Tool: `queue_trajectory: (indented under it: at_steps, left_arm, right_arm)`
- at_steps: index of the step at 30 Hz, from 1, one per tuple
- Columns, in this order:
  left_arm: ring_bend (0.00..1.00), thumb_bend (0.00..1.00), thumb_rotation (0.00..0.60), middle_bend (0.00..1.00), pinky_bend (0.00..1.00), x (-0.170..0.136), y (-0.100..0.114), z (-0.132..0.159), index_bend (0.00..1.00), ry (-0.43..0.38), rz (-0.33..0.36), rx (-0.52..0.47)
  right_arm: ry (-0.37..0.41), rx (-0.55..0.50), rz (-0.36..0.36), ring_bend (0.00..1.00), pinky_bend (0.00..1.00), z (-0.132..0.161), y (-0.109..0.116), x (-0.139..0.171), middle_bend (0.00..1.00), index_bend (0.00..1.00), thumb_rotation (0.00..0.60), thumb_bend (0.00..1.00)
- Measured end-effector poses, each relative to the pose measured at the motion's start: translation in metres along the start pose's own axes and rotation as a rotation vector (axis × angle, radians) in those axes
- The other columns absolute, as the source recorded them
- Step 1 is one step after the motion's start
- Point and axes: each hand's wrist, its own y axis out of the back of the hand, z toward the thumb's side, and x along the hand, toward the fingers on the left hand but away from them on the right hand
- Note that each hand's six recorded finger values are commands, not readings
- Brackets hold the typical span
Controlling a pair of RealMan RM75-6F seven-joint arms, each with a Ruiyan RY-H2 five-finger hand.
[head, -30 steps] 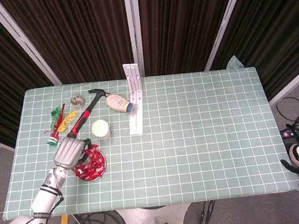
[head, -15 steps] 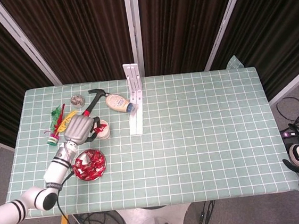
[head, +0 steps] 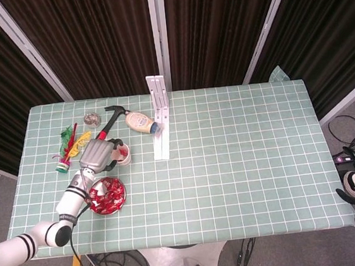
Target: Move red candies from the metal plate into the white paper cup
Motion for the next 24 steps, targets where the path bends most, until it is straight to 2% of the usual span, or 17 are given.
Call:
queue_trajectory:
  at_steps: [6,11,15,19,24]
  left_arm:
    - [0.82,0.42,0.600,0.37,1.00,-0.025,0.012,-0.007,0.29,0.009,0.049,-0.002]
    - [0.83,0.28,0.600,0.41,1.00,-0.062,0.012,-0.023,0.36,0.036,0.095,0.002]
    - [0.85,0.21,0.600,0.45,1.00,-0.093,-0.005,-0.029,0.40,0.030,0.081,0.032]
    - [0.86,0.21,0.600,0.47,1.00,-0.120,-0.033,-0.034,0.42,0.017,0.024,0.069]
    - [0.86,0.21,0.600,0.47,1.00,-0.130,-0.053,-0.040,0.42,0.013,-0.016,0.130]
  right_arm:
    - [0.014,-0.001,-0.001,0.01,0.21,0.004,0.001,-0.002,0.18,0.08,0.600,0.10]
    - [0.023,0.001,-0.002,0.01,0.21,0.007,0.001,-0.002,0.18,0.08,0.600,0.10]
    - [0.030,-0.003,0.002,0.01,0.22,0.008,0.000,-0.002,0.18,0.08,0.600,0.10]
    - [0.031,-0.002,-0.002,0.01,0.22,0.008,0.001,-0.002,0.18,0.08,0.600,0.10]
    - [0.033,-0.002,-0.003,0.01,0.22,0.009,0.002,-0.001,0.18,0.08,0.600,0.10]
